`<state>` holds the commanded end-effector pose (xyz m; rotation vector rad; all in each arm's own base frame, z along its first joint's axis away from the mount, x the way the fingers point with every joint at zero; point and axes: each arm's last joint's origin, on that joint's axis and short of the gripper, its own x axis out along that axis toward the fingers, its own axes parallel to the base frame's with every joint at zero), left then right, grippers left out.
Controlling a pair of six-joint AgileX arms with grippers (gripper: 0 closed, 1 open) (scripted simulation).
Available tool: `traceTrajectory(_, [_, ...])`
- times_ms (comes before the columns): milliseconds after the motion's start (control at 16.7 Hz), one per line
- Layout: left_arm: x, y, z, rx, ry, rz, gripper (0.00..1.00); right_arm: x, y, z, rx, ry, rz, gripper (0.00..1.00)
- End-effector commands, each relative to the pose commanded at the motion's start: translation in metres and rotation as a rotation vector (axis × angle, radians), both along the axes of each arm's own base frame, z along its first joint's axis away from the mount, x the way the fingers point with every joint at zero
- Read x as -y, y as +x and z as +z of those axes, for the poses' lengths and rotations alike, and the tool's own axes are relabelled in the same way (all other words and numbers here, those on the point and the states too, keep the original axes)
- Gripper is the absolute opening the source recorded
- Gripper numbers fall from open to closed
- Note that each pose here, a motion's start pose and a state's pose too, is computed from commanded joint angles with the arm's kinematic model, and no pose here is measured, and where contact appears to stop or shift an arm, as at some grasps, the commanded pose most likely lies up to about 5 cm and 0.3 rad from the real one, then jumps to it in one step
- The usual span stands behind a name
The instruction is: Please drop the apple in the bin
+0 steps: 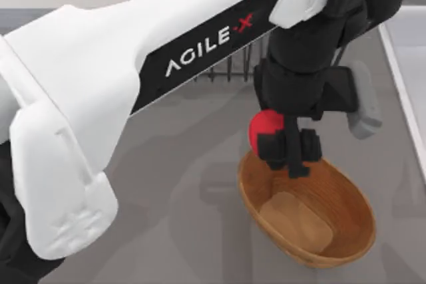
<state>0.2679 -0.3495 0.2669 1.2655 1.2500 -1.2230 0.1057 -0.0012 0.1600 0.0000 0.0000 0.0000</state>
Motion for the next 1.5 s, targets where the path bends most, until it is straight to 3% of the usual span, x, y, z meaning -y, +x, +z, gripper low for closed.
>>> traceTrajectory(240, [0.037, -0.031, 0.005, 0.028, -0.064, -0.050, 0.00, 0.000, 0.000, 0.000, 0.000, 0.000, 0.000, 1.00])
traceTrajectory(660, [0.037, -0.031, 0.005, 0.032, -0.072, -0.050, 0.00, 0.000, 0.000, 0.000, 0.000, 0.000, 0.000, 1.00])
traceTrajectory(1200, [0.037, -0.030, -0.060, 0.030, -0.061, -0.050, 0.00, 0.000, 0.000, 0.000, 0.000, 0.000, 0.000, 1.00])
traceTrajectory(1500, [0.037, -0.031, -0.064, 0.029, -0.067, -0.051, 0.00, 0.000, 0.000, 0.000, 0.000, 0.000, 0.000, 1.00])
